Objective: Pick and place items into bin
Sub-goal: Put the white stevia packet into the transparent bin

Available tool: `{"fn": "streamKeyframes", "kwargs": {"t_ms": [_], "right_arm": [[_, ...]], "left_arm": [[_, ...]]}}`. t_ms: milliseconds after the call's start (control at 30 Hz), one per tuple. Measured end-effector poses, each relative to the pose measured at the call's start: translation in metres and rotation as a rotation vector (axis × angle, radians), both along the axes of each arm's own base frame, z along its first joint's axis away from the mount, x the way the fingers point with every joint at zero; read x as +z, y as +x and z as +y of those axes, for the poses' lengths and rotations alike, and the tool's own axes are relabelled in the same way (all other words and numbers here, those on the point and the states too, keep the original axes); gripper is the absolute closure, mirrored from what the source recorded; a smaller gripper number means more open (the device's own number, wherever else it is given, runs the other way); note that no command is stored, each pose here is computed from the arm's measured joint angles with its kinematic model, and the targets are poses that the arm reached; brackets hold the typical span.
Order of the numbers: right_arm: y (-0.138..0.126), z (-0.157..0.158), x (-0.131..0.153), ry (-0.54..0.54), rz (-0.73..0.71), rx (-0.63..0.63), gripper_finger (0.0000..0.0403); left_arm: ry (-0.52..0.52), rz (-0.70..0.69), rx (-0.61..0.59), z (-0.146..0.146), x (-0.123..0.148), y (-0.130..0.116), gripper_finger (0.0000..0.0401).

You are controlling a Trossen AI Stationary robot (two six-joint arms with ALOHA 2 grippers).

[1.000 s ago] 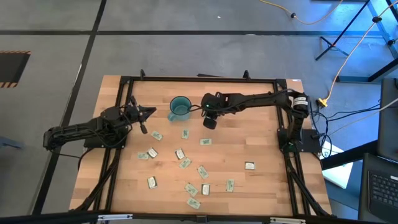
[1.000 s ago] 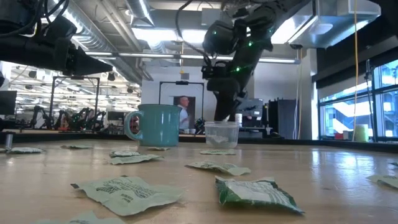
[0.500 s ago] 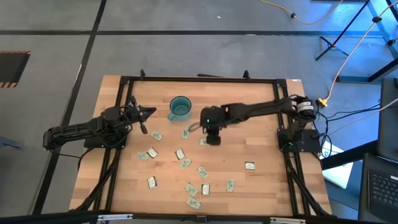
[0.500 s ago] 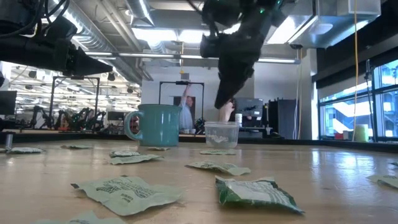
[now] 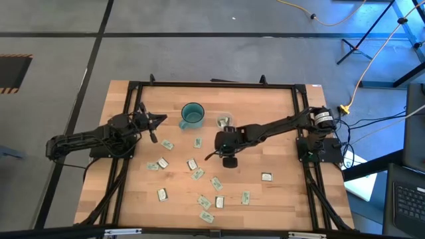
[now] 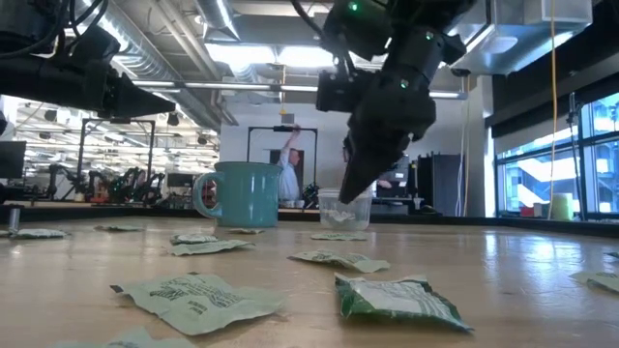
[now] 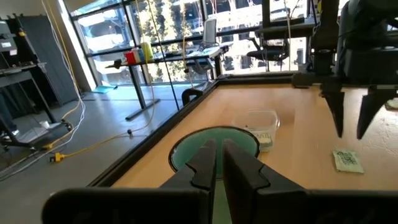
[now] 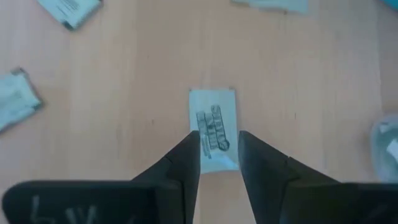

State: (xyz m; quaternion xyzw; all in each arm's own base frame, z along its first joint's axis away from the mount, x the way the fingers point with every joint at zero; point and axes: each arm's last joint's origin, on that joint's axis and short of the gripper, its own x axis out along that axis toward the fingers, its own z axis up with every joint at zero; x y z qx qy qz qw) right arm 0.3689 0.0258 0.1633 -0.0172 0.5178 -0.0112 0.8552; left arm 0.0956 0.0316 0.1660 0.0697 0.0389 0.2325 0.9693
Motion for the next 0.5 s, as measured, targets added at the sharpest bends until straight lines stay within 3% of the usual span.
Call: {"fn": "streamKeyframes", "kwargs": {"t_ms": [500], "right_arm": [[-0.015,-0.001,-0.031,0.006,-0.050,-0.001,0.0290]], "left_arm": [[0.000,0.001,0.002,0.000,0.000,0.000,0.0381]]}}
